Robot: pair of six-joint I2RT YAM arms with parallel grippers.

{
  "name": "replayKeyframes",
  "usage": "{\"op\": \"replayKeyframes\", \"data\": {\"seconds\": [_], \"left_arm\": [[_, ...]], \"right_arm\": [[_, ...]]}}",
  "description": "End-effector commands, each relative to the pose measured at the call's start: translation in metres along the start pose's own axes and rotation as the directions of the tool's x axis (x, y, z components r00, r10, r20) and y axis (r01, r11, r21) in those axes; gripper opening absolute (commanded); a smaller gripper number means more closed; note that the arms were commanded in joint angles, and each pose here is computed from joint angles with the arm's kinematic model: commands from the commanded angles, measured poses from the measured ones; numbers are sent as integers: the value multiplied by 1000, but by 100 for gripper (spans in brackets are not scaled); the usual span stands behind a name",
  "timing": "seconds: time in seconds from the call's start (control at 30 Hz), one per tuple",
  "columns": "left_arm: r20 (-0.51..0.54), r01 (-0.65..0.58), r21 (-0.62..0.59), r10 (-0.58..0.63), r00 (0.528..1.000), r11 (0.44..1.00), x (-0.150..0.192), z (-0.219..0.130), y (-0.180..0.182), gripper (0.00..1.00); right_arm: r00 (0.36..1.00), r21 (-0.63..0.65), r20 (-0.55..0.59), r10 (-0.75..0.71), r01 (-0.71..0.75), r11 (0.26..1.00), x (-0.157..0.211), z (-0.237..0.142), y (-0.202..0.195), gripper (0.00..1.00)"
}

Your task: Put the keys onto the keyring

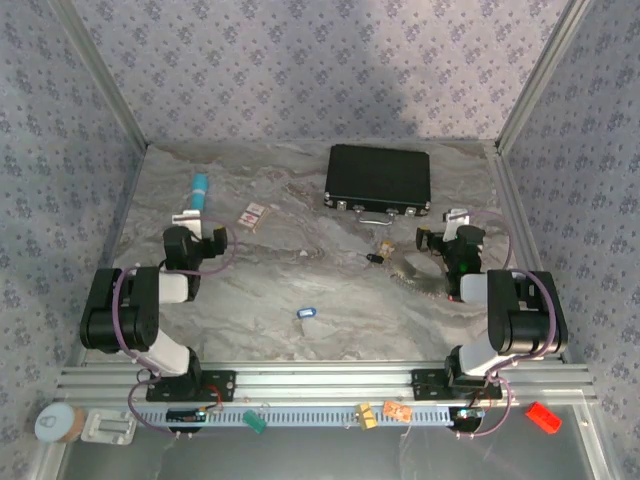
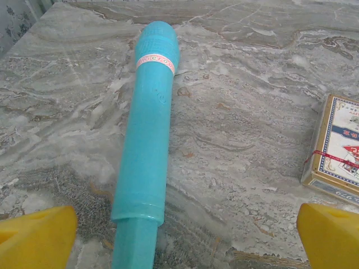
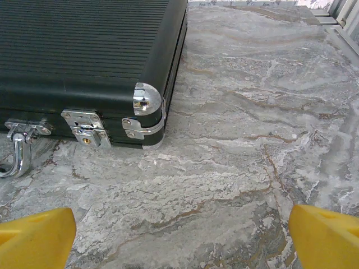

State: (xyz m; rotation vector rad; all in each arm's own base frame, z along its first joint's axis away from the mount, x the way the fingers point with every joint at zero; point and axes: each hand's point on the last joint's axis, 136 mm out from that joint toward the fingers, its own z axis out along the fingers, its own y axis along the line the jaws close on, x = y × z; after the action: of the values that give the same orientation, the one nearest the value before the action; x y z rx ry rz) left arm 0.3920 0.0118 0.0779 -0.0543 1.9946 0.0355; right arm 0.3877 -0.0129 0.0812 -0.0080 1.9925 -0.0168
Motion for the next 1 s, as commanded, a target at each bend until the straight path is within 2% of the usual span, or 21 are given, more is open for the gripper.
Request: {"op": "replayKeyframes", "data": {"seconds": [0.0,0.83,0.97], "left_arm": [[29,6,18,-6,1000,1000,-12,2,-1,100],[30,19,23,-20,999,1000,-13,2,0,100],[32,32,-13,-31,999,999,-27,-7,7,100]], "right_arm": [[1000,5,-1,1,-1,1000,-3,3,-1,99],[1000,4,1,3,-3,1000,-3,3,-1,99],[1000,12,-1,-20,20,1000,-23,-6,2,99]]}}
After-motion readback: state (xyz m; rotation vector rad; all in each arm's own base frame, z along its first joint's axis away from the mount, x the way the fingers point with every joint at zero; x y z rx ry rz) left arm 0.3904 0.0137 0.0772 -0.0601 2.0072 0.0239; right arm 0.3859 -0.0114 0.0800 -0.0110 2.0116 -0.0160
